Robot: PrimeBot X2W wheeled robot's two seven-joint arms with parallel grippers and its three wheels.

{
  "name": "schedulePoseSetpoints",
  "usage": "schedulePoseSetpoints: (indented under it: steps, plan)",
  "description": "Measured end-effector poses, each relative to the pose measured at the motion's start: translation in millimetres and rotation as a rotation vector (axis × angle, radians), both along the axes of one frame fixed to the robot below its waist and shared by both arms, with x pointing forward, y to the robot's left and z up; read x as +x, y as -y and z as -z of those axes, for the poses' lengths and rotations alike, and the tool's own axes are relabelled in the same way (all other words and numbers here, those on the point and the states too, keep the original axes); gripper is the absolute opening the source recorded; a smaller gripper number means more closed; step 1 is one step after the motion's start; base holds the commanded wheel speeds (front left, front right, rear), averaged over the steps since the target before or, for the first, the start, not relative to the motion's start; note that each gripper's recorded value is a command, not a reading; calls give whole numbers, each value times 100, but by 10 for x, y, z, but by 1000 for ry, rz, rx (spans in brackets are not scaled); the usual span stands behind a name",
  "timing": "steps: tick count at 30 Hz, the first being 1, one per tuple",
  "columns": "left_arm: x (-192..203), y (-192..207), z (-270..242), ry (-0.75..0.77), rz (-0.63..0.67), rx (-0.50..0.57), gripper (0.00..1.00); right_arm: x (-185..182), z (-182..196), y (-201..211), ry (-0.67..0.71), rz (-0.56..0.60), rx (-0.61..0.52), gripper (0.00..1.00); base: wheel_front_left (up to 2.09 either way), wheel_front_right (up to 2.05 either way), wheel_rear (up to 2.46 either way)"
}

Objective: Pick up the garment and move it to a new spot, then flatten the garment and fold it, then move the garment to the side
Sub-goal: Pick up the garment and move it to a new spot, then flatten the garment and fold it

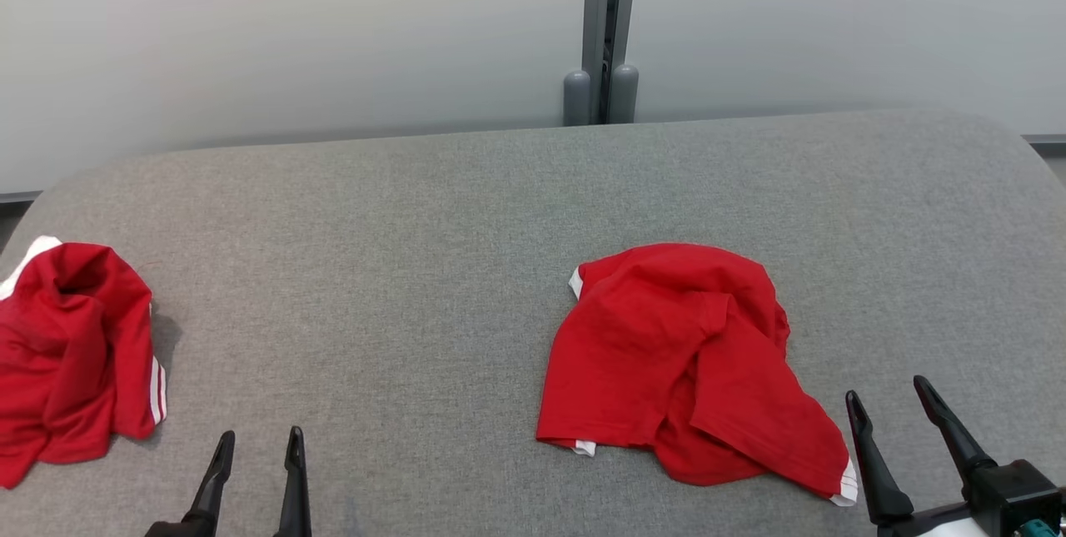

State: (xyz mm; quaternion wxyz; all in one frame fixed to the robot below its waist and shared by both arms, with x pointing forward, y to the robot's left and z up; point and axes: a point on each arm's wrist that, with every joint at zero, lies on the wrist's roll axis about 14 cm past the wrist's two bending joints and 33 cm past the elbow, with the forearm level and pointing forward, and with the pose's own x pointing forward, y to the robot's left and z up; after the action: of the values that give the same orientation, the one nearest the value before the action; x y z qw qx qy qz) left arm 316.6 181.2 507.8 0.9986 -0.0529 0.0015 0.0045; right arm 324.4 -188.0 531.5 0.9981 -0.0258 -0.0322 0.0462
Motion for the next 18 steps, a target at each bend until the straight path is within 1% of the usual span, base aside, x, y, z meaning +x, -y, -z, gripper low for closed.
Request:
schedulePoseSetpoints:
  steps: [18]
  plan:
    - [80,265,-80,27,91,-13,100,-126,20,17,-1,34,44,100,0,0,0]
